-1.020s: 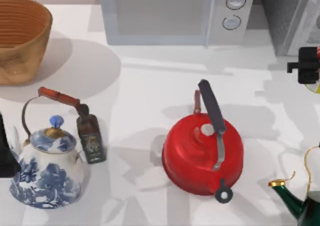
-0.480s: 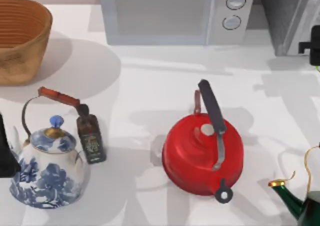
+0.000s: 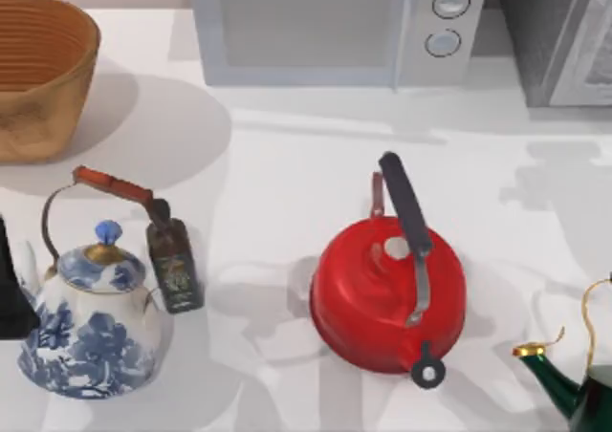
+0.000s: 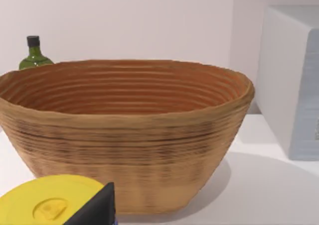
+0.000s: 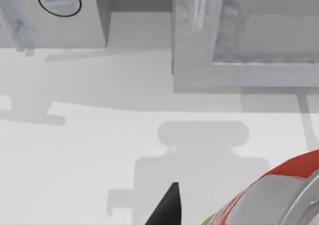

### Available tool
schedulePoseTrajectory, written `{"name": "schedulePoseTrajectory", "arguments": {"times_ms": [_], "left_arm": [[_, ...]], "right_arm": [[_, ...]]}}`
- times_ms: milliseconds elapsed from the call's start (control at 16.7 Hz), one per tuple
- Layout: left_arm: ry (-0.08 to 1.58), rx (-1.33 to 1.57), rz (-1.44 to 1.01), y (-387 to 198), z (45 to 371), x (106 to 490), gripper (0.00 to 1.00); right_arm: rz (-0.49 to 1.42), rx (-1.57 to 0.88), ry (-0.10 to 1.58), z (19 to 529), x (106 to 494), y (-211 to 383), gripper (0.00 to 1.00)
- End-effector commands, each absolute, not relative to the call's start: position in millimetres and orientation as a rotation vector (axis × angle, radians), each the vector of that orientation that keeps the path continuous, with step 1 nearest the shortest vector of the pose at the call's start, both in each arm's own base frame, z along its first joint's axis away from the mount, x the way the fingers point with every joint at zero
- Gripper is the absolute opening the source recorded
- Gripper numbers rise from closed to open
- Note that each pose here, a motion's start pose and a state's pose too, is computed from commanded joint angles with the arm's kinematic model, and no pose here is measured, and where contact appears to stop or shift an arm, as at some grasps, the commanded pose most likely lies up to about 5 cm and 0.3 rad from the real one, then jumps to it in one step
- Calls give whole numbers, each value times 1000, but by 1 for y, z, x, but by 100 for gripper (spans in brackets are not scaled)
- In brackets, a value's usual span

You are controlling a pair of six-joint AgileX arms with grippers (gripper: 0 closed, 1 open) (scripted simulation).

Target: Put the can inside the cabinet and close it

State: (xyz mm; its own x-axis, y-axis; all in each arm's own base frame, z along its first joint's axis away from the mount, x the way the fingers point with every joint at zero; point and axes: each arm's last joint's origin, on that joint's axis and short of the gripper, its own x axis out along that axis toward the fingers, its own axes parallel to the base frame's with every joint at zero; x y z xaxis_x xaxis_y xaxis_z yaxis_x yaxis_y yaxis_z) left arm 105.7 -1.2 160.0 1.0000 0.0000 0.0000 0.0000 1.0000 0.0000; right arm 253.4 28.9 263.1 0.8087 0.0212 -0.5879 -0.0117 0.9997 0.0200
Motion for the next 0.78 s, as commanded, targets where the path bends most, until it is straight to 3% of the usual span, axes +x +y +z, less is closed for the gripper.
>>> {"name": "schedulePoseTrajectory", "arguments": {"times_ms": [420,780], "left_arm": [[0,0,0,-1,160,106,100],[0,0,0,-1,160,106,100]], "right_arm": [[-7,27,295,234,144,5,0],[-11,7,59,177,108,-1,0]]}}
